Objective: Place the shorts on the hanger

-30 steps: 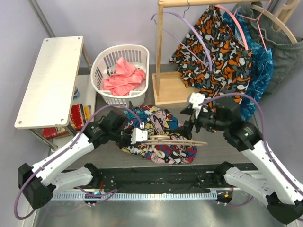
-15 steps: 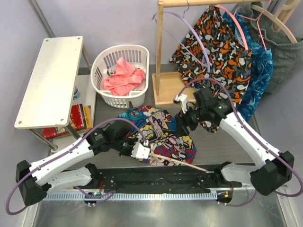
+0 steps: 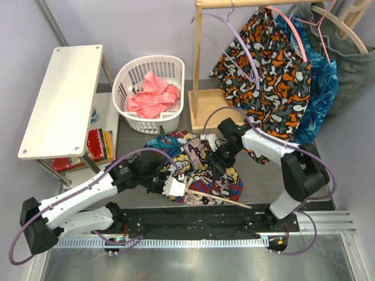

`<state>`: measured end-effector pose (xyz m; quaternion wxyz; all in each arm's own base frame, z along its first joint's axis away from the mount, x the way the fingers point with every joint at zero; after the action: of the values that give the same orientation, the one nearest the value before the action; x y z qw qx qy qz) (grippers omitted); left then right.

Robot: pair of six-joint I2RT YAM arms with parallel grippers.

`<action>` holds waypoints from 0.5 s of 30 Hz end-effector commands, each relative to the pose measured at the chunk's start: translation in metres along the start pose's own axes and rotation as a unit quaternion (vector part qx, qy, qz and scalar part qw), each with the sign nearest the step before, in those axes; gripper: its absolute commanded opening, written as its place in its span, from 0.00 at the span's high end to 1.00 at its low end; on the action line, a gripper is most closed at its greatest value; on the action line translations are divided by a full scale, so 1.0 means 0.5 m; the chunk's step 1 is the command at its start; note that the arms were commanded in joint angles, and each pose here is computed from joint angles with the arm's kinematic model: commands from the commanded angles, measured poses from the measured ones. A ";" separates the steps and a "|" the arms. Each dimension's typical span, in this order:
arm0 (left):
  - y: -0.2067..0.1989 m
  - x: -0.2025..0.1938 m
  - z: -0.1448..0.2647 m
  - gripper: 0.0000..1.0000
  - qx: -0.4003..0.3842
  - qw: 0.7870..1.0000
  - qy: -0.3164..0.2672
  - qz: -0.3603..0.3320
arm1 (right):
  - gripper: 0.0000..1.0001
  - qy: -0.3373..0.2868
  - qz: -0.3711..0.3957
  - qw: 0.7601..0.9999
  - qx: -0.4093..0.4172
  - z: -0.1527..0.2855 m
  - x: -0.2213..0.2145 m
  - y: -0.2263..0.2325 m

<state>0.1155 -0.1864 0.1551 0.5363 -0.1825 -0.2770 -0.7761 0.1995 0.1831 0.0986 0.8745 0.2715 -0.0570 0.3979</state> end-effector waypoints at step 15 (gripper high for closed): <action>0.106 -0.013 0.025 1.00 0.071 0.988 -0.027 0.135 | 0.99 -0.111 0.201 0.970 -0.076 0.166 0.247 -0.062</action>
<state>0.1625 -0.1714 0.1382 0.6643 -0.1581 -0.2688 -0.6793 0.3058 0.2083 0.1329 0.8407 0.2422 -0.1593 0.4574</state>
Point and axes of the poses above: each gripper's point midway between its finger pads, its own z axis back along the fingers, its own y axis along the line the jaws close on, x = y × z, the point moved 4 cm from there along z, back along the fingers, and after that the axes turned 2 degrees about -z, right-handed, at the moved point
